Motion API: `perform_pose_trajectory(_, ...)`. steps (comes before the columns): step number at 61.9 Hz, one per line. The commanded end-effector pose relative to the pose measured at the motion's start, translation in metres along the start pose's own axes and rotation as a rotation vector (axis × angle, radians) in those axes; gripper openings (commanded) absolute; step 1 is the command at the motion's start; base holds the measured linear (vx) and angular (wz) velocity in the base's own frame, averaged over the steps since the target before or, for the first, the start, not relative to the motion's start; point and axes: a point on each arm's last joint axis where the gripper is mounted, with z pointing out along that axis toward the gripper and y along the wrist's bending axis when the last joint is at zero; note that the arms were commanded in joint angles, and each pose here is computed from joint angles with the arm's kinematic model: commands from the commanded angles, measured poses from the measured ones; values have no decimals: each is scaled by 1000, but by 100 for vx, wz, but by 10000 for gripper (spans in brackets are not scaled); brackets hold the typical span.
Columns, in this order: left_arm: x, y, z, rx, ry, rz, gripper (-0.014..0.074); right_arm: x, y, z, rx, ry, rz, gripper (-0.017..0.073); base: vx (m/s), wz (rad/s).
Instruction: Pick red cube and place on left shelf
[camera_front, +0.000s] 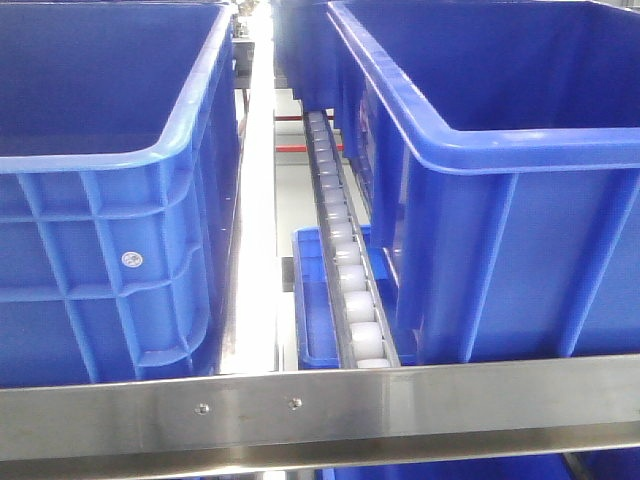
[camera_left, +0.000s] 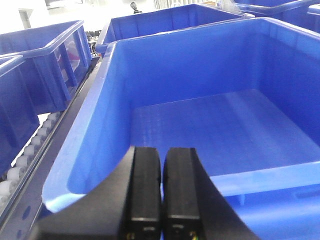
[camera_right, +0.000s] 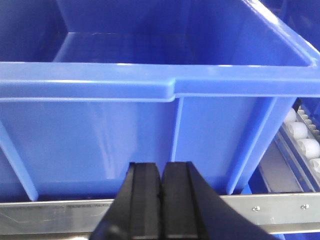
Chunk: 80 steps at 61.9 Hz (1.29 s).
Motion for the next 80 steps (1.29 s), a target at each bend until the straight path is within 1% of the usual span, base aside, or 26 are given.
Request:
perform_pose_trajectory(1,-1,0,0,-9,-71,-4,106,-16,1,-4,-6,-121,-21,57,0,0)
perform_pose_trajectory(9,-1,0,0,-9,-71,-4,106,-16,1,-4,-16,-119,34,57,0,0)
perform_pose_trajectory(23,-1,0,0,-9,-71,-4,106,-16,2,-4,-23,-118,75,57,0,0)
perform_pose_trajectory(29,-1,0,0,-9,-71,-4,106,-16,2,-4,-23,-118,73,57,0,0)
perform_pose_trajectory(41,-1,0,0,-9,-71,-4,106,-16,2,-4,-24,-118,39,57,0,0)
perform_pose_trajectory(80,-1,0,0,-9,-71,-4,106,-16,2,-4,-25,-118,40,57,0,0)
